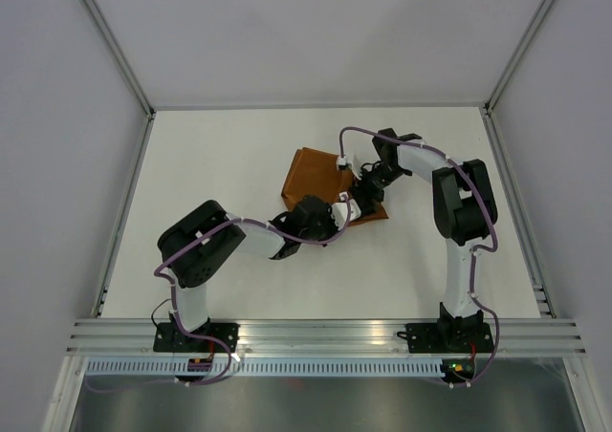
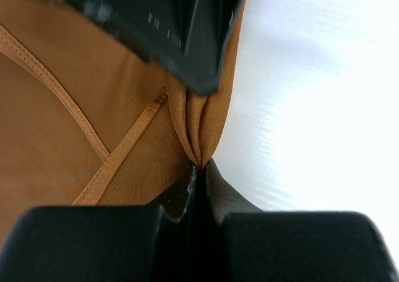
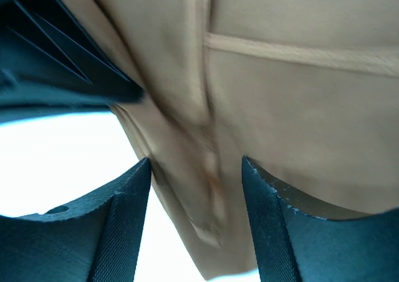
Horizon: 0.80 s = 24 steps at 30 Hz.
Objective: Fold the napkin, place the utensils inside, and roll it up
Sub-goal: Roll the napkin with the utensil
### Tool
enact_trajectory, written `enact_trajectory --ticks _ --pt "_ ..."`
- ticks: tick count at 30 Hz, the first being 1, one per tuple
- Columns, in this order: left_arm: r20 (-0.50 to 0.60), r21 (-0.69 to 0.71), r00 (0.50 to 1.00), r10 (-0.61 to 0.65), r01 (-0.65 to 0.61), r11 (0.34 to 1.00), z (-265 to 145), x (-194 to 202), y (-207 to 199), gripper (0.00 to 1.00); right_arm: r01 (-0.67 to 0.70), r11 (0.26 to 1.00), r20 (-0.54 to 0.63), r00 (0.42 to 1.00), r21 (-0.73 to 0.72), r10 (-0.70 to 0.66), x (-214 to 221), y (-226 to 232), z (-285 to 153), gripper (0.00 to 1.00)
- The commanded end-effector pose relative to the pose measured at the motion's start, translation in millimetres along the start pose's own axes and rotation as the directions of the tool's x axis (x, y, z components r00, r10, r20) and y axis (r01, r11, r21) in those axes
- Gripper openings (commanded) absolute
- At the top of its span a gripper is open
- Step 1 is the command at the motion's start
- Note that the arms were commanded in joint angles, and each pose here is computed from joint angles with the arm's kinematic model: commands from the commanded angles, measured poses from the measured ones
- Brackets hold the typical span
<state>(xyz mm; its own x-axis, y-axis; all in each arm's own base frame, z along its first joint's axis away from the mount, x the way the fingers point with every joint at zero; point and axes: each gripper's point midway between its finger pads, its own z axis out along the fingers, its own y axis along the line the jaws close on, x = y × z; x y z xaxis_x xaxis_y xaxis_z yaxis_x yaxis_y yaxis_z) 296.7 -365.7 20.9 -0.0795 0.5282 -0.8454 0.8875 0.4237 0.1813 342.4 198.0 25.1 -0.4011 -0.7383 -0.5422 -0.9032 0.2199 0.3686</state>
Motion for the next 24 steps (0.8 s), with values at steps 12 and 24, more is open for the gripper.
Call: enact_trajectory --ticks 12,24 --pt "-0.113 0.106 0.985 -0.133 0.145 0.984 -13.5 55.6 -32.7 0.02 0.301 0.919 0.242 0.9 0.256 -0.362 -28.4 -0.3 -41.1 0.73" --pt "-0.109 0.14 0.985 -0.131 0.146 0.979 -19.7 58.6 -34.3 0.02 0.474 0.843 0.299 0.791 0.254 -0.535 -24.4 44.9 -56.4 0.79"
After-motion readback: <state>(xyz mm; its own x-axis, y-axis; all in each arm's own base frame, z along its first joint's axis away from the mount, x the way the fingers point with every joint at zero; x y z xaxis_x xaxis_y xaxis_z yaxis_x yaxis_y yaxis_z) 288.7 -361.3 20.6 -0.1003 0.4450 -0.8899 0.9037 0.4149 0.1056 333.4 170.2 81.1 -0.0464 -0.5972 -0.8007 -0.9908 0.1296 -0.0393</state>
